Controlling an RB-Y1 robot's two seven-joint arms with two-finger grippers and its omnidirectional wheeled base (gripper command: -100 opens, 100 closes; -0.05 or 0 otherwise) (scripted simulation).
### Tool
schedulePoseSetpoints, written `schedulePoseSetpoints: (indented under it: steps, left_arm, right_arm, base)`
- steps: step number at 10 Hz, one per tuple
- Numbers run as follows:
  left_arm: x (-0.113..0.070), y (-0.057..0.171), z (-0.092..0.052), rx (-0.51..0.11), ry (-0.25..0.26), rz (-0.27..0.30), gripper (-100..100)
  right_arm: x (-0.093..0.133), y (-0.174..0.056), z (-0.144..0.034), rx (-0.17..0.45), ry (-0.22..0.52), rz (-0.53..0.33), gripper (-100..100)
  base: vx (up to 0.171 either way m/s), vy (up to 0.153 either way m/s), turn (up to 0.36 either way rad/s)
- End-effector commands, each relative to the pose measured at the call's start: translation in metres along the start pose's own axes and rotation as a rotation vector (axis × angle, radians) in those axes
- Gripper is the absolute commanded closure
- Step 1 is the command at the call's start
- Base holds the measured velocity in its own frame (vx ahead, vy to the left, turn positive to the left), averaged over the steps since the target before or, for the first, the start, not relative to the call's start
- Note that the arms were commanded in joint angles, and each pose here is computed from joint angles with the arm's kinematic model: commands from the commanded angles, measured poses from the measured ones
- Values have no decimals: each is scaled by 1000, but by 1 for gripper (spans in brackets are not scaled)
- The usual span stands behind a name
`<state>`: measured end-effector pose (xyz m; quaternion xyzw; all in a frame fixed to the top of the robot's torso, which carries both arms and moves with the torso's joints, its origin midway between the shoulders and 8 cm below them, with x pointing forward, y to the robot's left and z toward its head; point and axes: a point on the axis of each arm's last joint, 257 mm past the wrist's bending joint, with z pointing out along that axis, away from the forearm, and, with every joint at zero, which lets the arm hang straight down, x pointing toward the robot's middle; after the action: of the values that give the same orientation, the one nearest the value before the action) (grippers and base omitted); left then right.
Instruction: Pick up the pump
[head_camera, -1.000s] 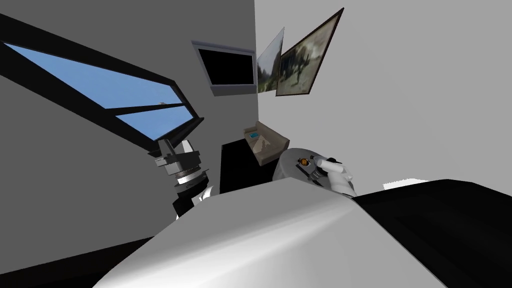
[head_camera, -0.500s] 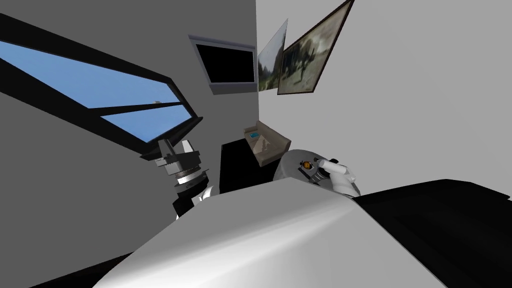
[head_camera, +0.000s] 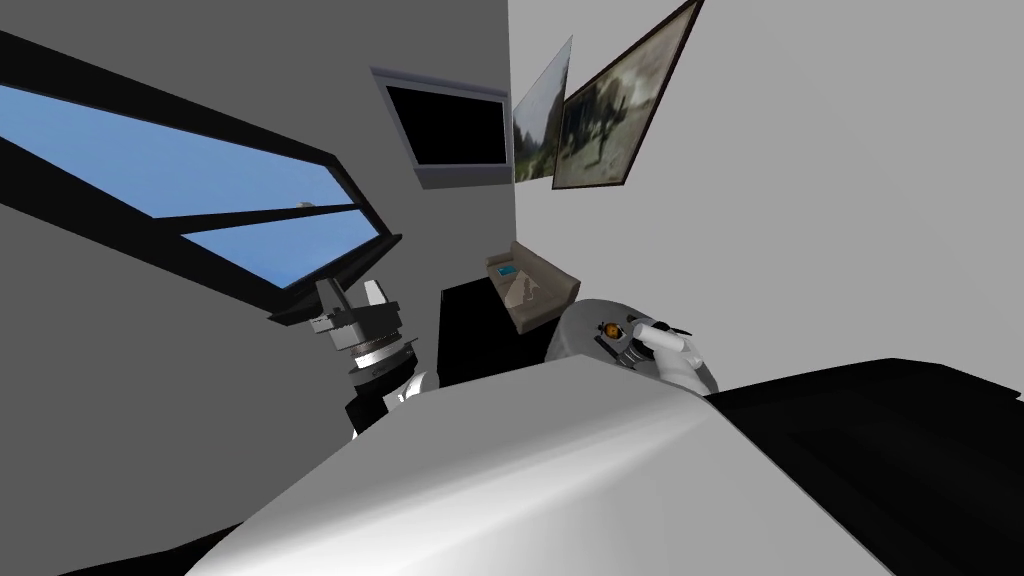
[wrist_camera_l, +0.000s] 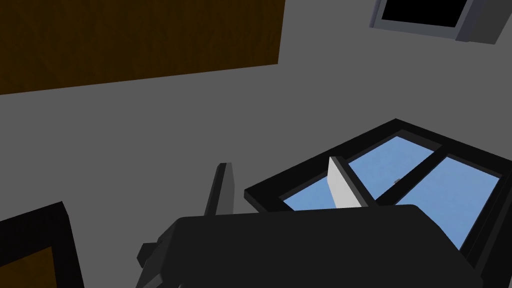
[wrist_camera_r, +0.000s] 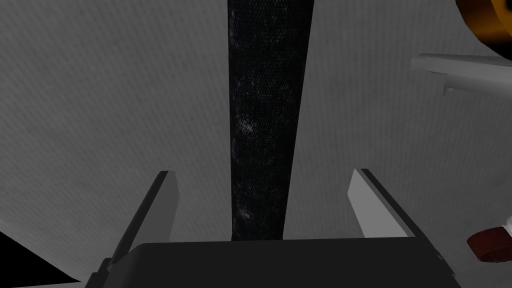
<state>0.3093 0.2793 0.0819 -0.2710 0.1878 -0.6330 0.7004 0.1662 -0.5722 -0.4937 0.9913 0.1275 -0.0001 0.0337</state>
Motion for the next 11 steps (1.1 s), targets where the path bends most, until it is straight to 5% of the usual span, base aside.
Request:
schedulePoseSetpoints:
  steps: [1,5,6,7,10,11]
  left_arm:
    - [0,0,0,0,0,0,0]
    - [0,0,0,0,0,0,0]
    - [0,0,0,0,0,0,0]
    - [0,0,0,0,0,0,0]
    - [0,0,0,0,0,0,0]
    - [0,0,0,0,0,0,0]
  right_arm:
    - [0,0,0,0,0,0,100]
    - [0,-1,0,2,-1,0,100]
    - [0,-1,0,2,-1,0,0]
    - [-1,8,-11,1,-2,6,100]
    - [-1,11,-15,-1,-2,8,100]
    - [-1,11,-15,0,-3,8,0]
  base:
    - [0,0,0]
    - [0,0,0]
    - [0,0,0]
    - [-14,15,40]
    - [-15,21,23]
    - [0,0,0]
